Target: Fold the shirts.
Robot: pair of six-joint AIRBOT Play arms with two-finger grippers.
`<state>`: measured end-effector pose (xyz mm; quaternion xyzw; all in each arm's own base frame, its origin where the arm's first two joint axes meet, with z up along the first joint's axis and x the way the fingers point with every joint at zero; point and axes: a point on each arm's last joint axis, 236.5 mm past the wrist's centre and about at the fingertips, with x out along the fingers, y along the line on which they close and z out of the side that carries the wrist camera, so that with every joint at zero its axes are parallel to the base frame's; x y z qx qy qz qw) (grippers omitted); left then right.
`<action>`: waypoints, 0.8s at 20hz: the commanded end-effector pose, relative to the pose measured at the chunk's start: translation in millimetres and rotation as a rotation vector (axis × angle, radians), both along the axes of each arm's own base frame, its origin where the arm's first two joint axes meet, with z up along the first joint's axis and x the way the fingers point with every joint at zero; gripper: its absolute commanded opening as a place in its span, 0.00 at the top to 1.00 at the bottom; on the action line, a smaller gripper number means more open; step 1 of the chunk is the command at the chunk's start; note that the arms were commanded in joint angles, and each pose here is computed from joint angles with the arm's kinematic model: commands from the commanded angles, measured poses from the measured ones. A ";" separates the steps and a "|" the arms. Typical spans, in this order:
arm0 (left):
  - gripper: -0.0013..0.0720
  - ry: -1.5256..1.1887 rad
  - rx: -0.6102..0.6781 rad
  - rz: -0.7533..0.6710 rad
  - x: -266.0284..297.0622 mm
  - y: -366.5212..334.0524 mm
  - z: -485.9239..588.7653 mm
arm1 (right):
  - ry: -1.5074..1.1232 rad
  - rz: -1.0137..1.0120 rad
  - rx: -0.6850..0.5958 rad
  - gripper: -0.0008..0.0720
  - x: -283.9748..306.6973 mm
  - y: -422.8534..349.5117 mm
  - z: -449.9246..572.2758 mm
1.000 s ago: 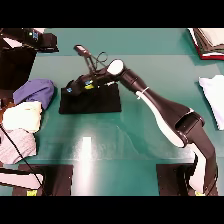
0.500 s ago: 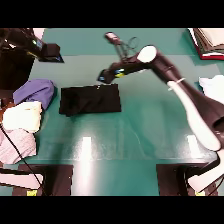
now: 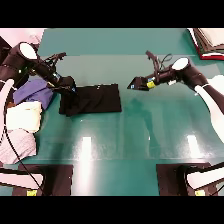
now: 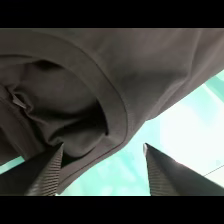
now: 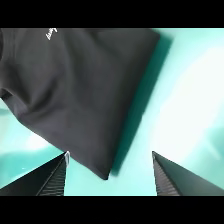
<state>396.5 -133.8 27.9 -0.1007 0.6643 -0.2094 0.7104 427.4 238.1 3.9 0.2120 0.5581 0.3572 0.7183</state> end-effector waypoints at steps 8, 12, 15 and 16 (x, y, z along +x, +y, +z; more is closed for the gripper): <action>0.49 -0.054 -0.064 -0.009 9.7 -13.0 10.9 | 0.201 -0.008 0.162 0.18 -11.9 94.9 -59.2; 0.49 -0.124 -0.069 -0.025 21.9 -14.4 40.8 | 0.197 0.026 0.157 0.18 -14.8 130.0 -68.2; 0.49 -0.188 -0.077 -0.035 31.3 -16.1 67.2 | 0.168 0.068 0.164 0.32 -15.1 152.2 -65.6; 0.49 -0.205 -0.079 -0.038 33.1 -16.6 74.2 | 0.148 0.073 0.167 0.47 -11.9 157.7 -61.9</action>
